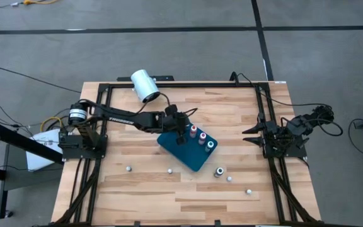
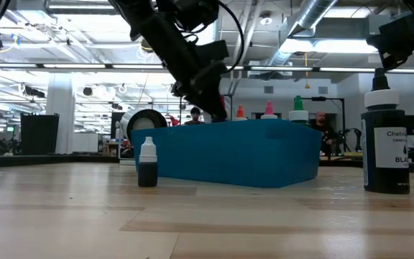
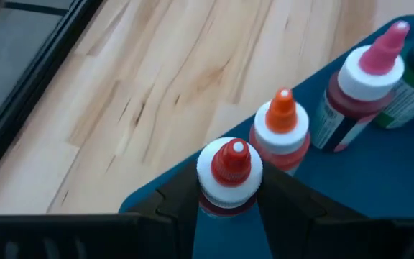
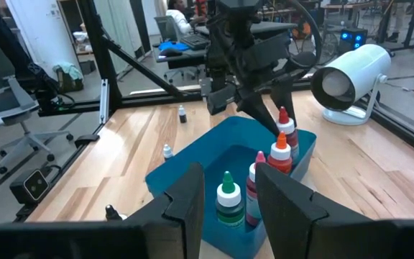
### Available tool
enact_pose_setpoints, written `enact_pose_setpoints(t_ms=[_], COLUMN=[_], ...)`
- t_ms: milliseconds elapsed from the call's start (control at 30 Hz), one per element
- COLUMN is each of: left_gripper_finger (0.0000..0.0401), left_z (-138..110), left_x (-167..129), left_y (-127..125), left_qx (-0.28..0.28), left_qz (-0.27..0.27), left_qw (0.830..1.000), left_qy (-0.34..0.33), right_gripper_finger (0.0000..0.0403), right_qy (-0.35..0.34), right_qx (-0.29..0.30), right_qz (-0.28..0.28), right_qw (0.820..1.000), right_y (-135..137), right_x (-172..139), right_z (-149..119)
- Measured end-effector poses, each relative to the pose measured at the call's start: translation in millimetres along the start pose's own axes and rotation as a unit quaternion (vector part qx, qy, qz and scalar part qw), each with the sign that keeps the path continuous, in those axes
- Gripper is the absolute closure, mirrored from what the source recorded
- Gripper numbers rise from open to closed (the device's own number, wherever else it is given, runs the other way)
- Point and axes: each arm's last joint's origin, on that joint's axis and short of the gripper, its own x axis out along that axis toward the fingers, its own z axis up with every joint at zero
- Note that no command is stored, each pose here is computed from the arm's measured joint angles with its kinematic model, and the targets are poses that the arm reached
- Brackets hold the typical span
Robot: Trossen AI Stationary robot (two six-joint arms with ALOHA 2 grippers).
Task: Pick & Place food coloring
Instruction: Put the big red food coloring bottle into the blue bin
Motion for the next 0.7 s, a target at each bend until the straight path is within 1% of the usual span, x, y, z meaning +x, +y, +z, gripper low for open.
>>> enact_pose_setpoints(t_ms=[300, 433, 700], left_gripper_finger=[0.0287, 0.0287, 0.0287], left_z=[0.3, 0.3, 0.9], left_x=[0.6, 0.6, 0.7], left_y=[1.2, 0.0, 0.0], left_qx=[-0.012, -0.016, -0.022], left_qz=[-0.010, -0.032, -0.033], left_qw=[1.000, 0.999, 0.999], left_qy=[0.000, 0.002, -0.001], right_gripper_finger=[0.0289, 0.0289, 0.0289], right_qy=[0.000, 0.000, 0.000], right_qx=[0.000, 0.000, 0.000], right_qz=[0.000, 0.000, 0.000], right_qw=[1.000, 1.000, 1.000], right_y=[0.0, 0.0, 0.0], right_x=[0.0, 0.0, 0.0], right_z=[0.0, 0.0, 0.0])
